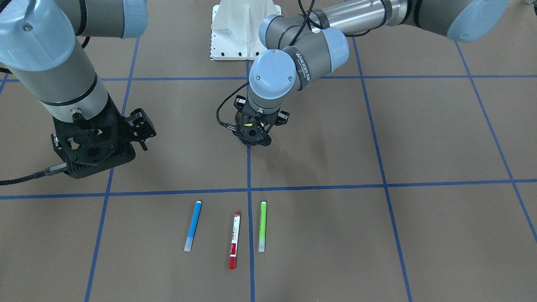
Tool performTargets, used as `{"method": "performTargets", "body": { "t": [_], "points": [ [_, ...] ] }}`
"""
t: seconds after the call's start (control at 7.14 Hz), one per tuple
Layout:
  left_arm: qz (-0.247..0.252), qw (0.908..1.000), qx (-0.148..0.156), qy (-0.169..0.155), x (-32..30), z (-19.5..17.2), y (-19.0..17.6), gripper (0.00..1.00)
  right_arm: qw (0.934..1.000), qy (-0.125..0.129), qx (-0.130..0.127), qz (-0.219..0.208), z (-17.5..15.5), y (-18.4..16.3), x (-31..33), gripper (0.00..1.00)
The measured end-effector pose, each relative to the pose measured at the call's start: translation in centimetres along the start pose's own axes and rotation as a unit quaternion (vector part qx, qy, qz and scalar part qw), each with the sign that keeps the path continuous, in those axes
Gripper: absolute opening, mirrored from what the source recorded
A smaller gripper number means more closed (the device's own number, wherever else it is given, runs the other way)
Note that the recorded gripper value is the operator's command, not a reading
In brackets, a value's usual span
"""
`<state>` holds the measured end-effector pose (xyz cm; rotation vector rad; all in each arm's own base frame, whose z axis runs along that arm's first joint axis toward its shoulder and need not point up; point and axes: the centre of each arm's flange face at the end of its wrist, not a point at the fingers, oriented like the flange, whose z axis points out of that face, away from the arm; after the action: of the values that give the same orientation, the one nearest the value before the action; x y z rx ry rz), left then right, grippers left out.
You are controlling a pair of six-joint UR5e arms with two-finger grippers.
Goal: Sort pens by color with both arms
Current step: 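Adjust the left gripper around the yellow highlighter and close on it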
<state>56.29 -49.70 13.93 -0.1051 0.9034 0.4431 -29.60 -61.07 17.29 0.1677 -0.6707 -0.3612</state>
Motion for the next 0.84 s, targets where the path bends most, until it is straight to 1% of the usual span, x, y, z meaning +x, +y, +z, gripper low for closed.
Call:
{"method": "performTargets", "body": {
  "t": [0.14,0.28,0.84],
  "points": [
    [0.001,1.0,0.001,0.0,0.01,-0.02,0.0,0.53,1.0,0.0,0.0,0.0,0.01,-0.02,-0.02,1.0],
    [0.001,1.0,0.002,0.0,0.0,-0.03,0.0,0.51,1.0,0.0,0.0,0.0,0.01,-0.02,-0.07,1.0],
    [0.001,0.9999,0.009,0.004,-0.01,-0.3,-0.12,0.51,1.0,0.0,-0.001,0.0,0.07,-0.01,-0.1,1.0]
  ]
}}
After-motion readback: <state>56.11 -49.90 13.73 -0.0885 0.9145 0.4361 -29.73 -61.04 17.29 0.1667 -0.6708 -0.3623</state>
